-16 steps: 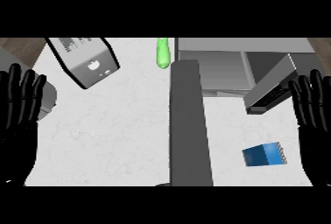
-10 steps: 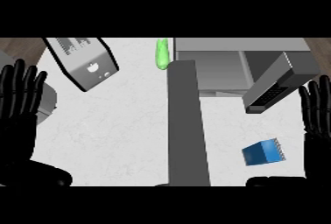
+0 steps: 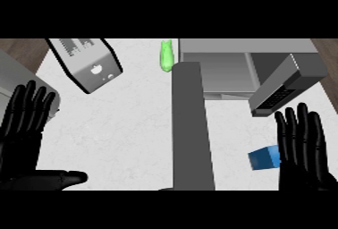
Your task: Pick up the milk, place it into the microwave and close the microwave
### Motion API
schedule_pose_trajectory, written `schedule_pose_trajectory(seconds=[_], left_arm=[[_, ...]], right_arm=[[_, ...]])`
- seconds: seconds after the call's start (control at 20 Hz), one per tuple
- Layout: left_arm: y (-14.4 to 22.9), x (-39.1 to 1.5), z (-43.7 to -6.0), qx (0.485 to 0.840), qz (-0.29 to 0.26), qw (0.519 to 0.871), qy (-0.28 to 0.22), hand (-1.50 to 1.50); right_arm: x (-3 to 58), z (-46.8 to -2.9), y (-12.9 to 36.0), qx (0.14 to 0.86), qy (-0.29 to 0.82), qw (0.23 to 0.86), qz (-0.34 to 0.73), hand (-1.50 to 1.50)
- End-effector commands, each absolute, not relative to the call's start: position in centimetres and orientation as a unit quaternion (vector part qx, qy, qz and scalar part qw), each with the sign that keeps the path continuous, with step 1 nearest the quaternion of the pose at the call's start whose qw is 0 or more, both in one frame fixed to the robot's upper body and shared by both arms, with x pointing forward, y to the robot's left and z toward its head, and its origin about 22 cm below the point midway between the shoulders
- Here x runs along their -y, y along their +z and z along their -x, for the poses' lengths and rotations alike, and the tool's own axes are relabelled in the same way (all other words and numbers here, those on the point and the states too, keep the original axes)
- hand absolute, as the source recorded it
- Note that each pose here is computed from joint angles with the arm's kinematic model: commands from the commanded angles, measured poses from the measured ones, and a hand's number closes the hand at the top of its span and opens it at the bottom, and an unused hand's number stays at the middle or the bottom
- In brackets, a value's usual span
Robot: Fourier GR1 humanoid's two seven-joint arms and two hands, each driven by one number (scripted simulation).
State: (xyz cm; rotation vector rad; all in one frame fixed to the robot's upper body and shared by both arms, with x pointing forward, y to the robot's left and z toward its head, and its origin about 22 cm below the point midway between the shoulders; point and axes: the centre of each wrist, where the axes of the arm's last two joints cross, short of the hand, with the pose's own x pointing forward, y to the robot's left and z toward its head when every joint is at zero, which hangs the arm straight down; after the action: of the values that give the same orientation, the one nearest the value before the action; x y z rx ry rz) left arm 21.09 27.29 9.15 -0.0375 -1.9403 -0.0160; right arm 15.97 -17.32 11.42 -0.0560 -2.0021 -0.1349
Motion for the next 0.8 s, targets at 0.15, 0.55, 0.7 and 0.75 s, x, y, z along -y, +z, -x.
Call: schedule_pose_trajectory(seconds=[0.15,0.55,0.7,0.75], left_arm=[[8.3,-28.9,-18.4,0.822,0.02,0.569,0.002,-1.5],[6.1,-28.0,-15.7,0.818,0.023,0.575,-0.001,-1.5],[7.1,-28.4,-15.7,0.82,0.01,0.572,0.003,-1.5],[8.3,-27.7,-15.7,0.818,0.004,0.576,-0.002,-1.5]], right_arm=[[16.1,-14.9,11.3,0.843,-0.07,0.528,0.072,-1.5],[16.5,-15.5,8.8,0.826,-0.094,0.529,0.173,-1.5],[18.1,-16.7,6.9,0.814,-0.095,0.534,0.207,-1.5],[18.2,-16.4,7.3,0.818,-0.09,0.531,0.202,-1.5]])
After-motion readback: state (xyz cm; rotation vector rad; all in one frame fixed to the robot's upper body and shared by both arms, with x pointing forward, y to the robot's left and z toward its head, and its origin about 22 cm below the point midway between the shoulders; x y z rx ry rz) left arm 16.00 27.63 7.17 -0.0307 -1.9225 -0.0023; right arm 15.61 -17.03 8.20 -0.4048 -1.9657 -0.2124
